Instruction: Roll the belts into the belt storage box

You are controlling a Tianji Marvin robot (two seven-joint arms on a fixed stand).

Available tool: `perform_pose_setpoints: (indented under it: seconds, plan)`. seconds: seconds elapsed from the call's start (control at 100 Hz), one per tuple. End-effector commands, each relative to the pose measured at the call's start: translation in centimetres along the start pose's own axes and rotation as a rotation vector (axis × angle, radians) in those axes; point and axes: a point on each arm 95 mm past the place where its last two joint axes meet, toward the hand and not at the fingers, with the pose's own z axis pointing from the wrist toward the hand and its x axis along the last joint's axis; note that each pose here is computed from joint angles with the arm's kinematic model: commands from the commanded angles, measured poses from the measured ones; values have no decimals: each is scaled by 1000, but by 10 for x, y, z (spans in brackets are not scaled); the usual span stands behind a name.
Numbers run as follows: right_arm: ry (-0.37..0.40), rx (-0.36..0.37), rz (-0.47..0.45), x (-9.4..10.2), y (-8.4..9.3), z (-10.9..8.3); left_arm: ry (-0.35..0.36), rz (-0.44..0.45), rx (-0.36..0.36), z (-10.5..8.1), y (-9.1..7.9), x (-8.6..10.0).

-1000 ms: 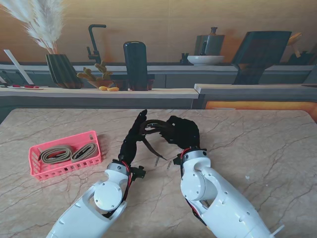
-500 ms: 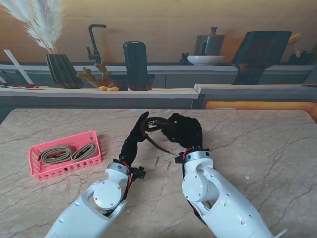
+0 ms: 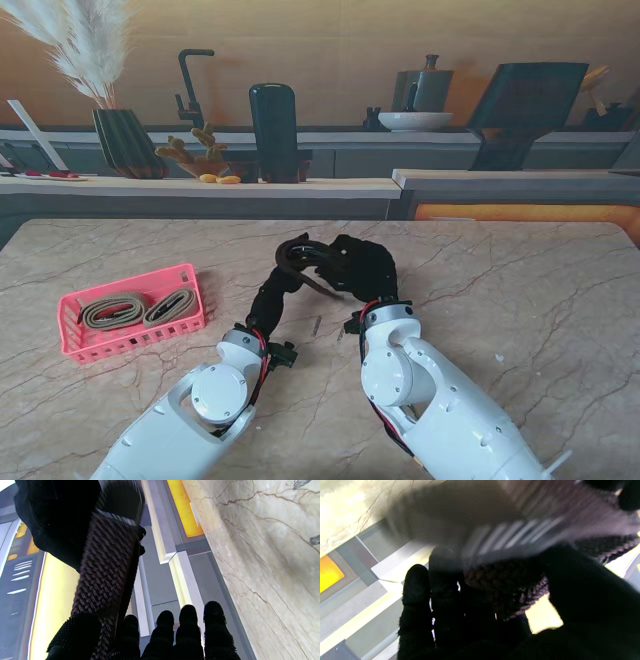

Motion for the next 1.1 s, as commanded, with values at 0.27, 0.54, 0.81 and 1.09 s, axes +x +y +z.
perform_pose_setpoints:
  seconds: [0.27,0.54,0.81,1.09]
  plan:
    - [5,107,69,11,-23,-3,25,-4,43,-2,-5,7]
    - [-47,175,159,13,-22,-5,50,-32,2,-7,-4,10]
    - [-122,232,255,12,-18,-6,46,-35,-68,-8,2,8]
    - [-144,309,295,12,-18,-6,37,-54,-155,-10,7,5]
